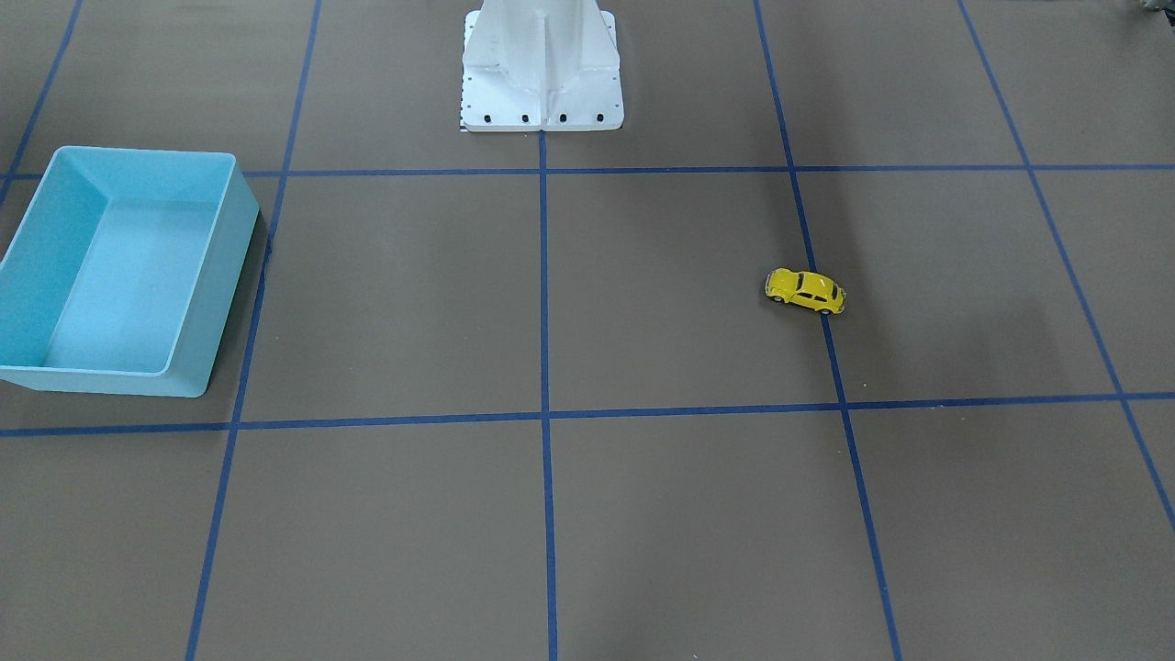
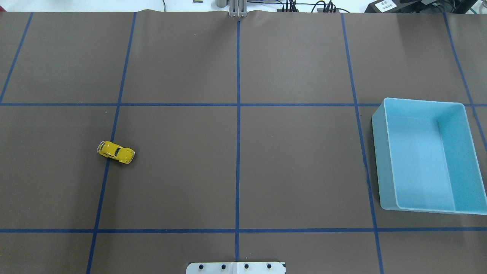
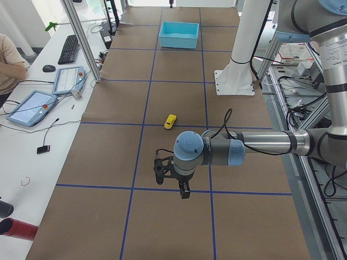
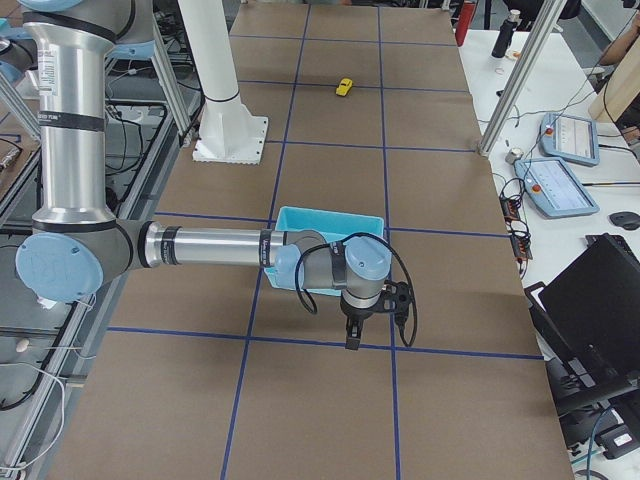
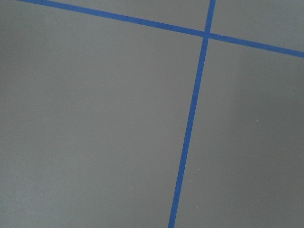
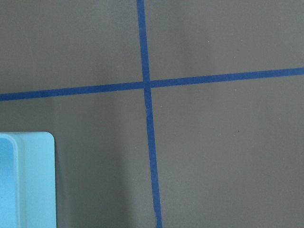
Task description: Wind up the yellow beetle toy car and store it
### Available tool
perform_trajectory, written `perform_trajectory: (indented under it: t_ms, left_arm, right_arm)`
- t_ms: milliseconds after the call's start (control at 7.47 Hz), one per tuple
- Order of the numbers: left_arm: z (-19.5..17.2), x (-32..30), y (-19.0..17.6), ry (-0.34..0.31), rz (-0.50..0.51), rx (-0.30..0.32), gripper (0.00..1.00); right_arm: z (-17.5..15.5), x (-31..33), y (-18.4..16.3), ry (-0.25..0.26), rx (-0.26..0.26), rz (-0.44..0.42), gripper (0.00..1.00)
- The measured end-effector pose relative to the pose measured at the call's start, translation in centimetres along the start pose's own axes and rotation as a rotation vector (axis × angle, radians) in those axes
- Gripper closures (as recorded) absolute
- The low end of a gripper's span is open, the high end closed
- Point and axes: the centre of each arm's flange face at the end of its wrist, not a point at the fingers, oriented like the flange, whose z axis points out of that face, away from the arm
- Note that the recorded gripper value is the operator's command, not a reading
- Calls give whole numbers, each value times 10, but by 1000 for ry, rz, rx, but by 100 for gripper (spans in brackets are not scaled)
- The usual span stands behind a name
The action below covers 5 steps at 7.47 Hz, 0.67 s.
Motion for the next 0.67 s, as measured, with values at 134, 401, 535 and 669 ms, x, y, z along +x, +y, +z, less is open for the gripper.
perform_trajectory:
  t_ms: [134, 401, 535, 669]
  left_arm:
    - [0, 0, 0, 0, 1, 1, 0]
    - [-1, 1, 0, 0, 2, 2, 0]
    - [-1, 1, 0, -1, 2, 2, 0]
    - [-1, 1, 0, 0, 2, 2, 0]
  right_arm:
    - [0, 0, 0, 0, 0, 0, 0]
    - [1, 1, 1, 1, -2, 1, 0]
    - [1, 1, 1, 1, -2, 1, 0]
    - [1, 2, 1, 0, -2, 2, 0]
